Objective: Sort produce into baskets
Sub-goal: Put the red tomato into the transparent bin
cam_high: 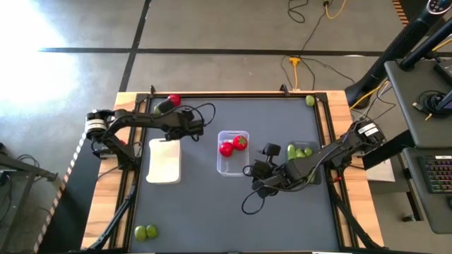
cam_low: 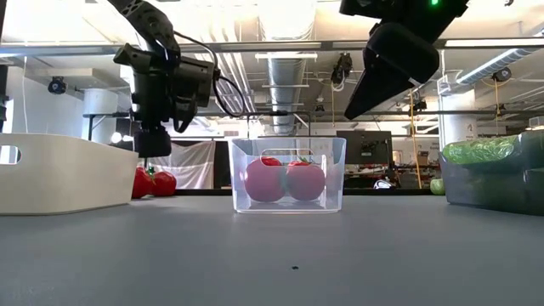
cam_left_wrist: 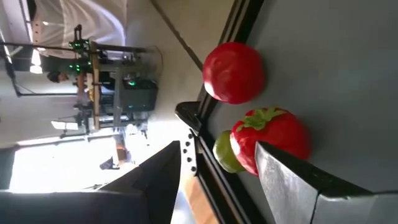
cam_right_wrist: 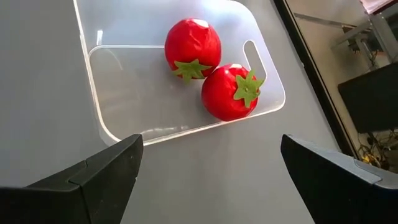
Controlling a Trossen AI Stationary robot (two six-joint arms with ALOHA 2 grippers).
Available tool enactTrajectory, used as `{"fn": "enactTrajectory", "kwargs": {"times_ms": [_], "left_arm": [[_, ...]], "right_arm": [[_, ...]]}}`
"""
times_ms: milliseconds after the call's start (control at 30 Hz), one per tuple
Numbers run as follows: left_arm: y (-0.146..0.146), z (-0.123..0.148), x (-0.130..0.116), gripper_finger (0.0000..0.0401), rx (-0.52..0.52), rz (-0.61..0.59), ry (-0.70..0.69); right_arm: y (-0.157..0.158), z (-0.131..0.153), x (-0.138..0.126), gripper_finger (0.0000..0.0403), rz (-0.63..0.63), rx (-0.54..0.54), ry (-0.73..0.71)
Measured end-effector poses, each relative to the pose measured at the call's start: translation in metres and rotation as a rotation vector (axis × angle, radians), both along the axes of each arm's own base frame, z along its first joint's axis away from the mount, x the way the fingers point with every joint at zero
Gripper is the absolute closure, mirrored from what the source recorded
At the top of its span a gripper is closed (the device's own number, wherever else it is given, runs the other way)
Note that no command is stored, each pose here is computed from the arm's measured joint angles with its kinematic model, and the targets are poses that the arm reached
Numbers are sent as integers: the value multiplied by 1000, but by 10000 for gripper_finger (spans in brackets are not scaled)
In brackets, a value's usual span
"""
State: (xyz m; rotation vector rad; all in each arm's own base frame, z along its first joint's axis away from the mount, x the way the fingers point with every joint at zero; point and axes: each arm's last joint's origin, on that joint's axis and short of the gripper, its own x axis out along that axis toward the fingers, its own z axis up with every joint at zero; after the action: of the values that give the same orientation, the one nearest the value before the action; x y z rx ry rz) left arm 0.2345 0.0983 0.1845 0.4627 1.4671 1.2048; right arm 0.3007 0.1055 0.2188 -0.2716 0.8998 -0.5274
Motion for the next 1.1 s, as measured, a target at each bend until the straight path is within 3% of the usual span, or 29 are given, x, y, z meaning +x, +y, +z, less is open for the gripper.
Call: {"fn": "enactTrajectory", "kwargs": {"times_ms": [367,867,1100], "left_arm": [[1,0,0,202,2,-11,17],[1,0,0,80,7,-3,3],[2,1,0,44,42,19,-31]], "right_arm": [[0,0,1,28,-1,4,-9],[0,1,1,28,-1,8,-18],[0,2,1,28,5,5,-15]]}}
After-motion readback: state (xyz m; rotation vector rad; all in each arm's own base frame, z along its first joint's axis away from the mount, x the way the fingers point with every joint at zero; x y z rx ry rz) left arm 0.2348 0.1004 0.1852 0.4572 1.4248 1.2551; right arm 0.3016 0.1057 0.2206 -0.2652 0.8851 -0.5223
